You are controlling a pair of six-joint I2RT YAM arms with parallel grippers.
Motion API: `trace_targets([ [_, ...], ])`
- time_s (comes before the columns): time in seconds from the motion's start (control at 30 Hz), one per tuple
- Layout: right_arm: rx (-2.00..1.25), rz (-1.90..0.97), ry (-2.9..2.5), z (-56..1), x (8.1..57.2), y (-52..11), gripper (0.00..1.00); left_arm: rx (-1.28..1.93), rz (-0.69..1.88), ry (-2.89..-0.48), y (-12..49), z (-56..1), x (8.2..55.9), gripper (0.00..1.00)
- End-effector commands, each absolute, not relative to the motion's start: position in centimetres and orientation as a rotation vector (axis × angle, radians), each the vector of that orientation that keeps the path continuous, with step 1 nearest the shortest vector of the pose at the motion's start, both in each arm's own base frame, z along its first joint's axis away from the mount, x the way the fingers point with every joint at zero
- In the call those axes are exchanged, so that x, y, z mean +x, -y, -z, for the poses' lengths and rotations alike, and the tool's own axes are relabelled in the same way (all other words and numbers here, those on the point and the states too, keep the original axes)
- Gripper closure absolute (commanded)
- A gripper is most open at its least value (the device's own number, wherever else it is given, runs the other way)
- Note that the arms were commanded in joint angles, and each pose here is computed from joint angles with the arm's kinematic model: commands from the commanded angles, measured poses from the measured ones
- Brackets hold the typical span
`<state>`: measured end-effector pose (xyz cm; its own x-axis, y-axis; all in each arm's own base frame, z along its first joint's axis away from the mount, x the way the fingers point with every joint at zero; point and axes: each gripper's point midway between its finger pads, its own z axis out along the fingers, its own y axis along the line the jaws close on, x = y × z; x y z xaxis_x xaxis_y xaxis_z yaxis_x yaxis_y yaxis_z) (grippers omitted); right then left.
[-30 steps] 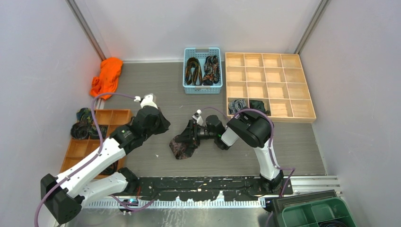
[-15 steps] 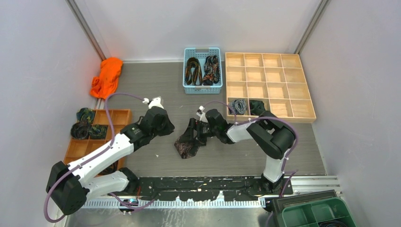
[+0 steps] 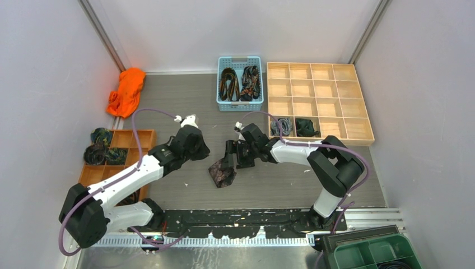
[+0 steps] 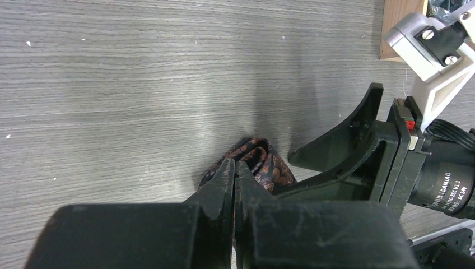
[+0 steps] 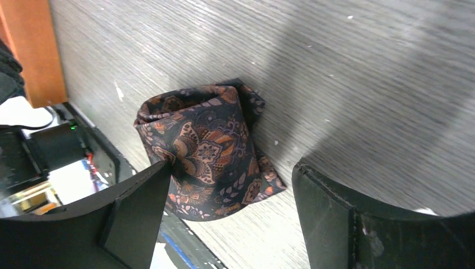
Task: Roll the ties
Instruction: Roll the tie at the center of the board.
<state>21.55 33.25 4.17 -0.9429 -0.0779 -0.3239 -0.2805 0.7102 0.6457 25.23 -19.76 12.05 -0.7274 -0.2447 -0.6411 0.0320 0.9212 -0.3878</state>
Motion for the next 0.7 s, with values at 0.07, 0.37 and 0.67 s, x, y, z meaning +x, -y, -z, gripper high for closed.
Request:
trace_targets([
  [0.07,-0.336,-0.795,-2.605,-4.4,23.9,-30.7,0.16,-0.103,0.547,-2.292,21.1,-13.0,26.1,1.00],
  [0.37,-0.260,-0.834,-2.512,-8.1,23.8,-30.1,0.12,-0.091,0.456,-2.343,21.6,-10.2,27.9,1.00],
  [0.67,-0.284,-1.006,-2.468,-11.4,17.7,-29.0,0.00,-0.071,0.386,-2.491,22.6,-5.3,29.0,1.00],
])
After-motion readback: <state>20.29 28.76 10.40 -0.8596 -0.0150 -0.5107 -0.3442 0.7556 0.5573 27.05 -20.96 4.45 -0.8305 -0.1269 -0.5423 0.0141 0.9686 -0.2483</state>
